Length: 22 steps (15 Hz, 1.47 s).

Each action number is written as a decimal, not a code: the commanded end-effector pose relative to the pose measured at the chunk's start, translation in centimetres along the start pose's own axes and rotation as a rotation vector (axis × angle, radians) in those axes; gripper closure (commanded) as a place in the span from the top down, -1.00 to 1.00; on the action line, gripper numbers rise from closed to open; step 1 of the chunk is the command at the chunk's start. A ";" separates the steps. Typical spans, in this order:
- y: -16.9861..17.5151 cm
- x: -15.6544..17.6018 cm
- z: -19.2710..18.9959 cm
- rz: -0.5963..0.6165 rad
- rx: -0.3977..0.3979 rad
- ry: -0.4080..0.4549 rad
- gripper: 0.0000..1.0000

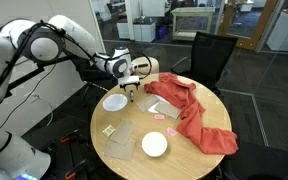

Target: Place the black marker in the white bowl

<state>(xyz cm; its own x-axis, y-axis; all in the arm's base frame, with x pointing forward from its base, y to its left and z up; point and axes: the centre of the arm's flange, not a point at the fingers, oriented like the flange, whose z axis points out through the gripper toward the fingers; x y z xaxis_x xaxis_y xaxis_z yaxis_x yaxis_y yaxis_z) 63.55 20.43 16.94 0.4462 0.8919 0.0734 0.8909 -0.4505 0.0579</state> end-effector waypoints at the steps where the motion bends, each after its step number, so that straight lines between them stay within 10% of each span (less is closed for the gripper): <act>1: 0.7 1.5 1.2 -0.012 -0.040 0.019 1.00; 18: 1.8 3.4 4.6 -0.016 -0.029 0.033 1.00; 22: 2.0 3.5 5.1 -0.014 -0.025 0.032 0.17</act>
<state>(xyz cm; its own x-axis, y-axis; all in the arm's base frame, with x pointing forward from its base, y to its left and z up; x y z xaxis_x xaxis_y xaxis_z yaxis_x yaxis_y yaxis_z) 66.55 22.30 12.28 0.4224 0.9007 0.1015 0.8987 -0.4307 0.0821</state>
